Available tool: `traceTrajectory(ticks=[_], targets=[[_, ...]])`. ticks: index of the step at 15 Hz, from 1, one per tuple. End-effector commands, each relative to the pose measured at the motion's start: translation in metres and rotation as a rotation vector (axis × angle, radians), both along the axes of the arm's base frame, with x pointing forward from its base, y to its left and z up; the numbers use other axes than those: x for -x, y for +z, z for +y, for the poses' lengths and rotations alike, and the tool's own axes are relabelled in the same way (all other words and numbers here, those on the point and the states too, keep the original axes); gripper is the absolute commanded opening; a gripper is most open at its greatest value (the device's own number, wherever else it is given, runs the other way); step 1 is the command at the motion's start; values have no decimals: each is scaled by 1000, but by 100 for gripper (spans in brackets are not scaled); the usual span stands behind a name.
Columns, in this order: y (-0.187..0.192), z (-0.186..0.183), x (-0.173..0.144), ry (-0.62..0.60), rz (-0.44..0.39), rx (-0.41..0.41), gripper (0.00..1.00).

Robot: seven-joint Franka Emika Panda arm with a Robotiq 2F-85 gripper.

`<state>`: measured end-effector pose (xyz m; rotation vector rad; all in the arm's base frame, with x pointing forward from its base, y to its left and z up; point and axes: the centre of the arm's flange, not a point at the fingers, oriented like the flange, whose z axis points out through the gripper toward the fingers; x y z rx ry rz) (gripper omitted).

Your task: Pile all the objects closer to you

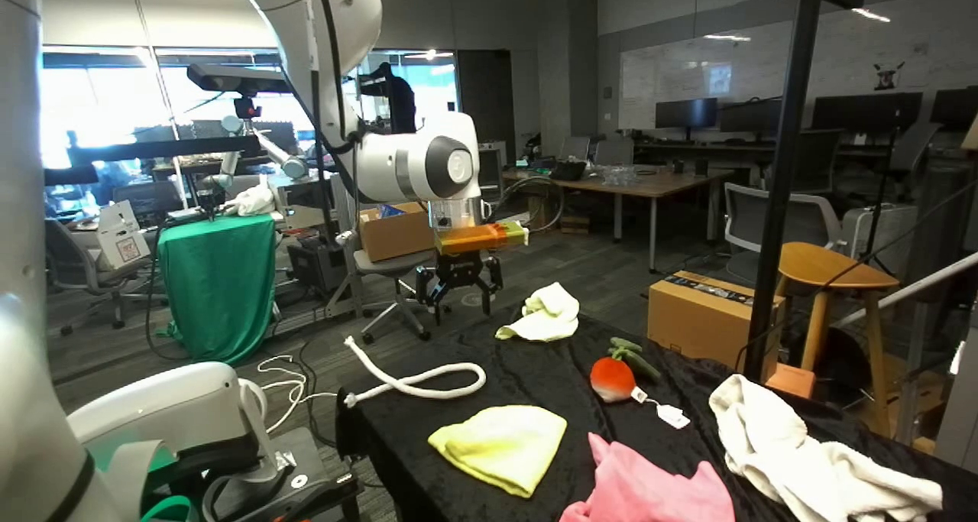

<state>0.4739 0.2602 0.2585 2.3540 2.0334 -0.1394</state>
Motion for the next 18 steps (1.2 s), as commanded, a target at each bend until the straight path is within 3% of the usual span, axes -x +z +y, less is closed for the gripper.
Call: traceTrajectory(ticks=[1, 10, 18], targets=[[-23, 19, 3, 105, 11, -16, 100], [-76, 109, 53, 124, 15, -138, 100], [-120, 167, 73, 39, 7, -225, 100]])
